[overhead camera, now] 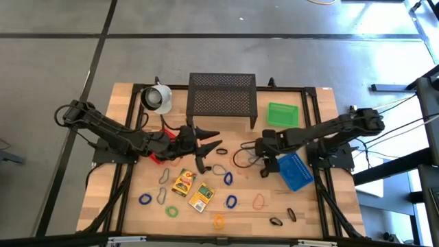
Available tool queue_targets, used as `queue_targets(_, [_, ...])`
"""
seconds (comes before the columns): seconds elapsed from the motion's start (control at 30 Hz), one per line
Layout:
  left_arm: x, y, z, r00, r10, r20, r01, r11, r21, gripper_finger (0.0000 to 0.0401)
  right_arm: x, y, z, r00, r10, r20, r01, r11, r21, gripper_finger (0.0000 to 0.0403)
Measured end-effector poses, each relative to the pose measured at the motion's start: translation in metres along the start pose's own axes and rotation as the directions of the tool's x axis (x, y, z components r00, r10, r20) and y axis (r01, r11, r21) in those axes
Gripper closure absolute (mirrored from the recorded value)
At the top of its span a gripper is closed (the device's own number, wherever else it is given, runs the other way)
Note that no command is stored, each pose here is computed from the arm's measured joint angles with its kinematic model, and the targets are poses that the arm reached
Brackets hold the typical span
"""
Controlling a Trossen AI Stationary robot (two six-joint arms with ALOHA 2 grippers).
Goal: Pick & Place Office Desk Supplies
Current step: Put the red spring keychain into the green bin
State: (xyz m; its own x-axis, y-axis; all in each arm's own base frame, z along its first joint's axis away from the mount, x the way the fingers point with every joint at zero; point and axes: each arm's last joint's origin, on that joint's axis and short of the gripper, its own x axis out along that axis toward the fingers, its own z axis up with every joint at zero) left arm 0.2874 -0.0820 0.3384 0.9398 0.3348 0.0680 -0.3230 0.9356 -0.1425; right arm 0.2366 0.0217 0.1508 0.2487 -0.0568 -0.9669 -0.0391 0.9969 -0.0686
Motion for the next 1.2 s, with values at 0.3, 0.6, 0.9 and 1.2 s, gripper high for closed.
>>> queue_targets(0.3, [0.004,0.007,0.001,0.997,0.073,0.008,-0.074,0.99,0.119,0.0265,0.012,-0.022,-0.001,0.999,0.004,-0.052,0.0,0.996,0.085,0.0189])
queue_targets(0.6, [0.005,0.012,0.004,0.996,0.092,0.018,-0.094,0.974,0.204,0.0265,0.022,-0.025,-0.01,0.997,0.071,-0.027,-0.066,0.987,0.145,0.0212])
queue_targets(0.9, [-0.002,0.017,0.016,0.993,0.111,0.05,-0.12,0.963,0.241,0.0265,0.027,-0.025,-0.017,0.998,0.055,-0.02,-0.05,0.975,0.216,0.0247])
queue_targets(1.2, [-0.012,0.021,0.028,0.987,0.138,0.079,-0.154,0.95,0.273,0.0265,0.027,-0.026,-0.015,1.0,0.022,-0.011,-0.018,0.961,0.276,0.0348])
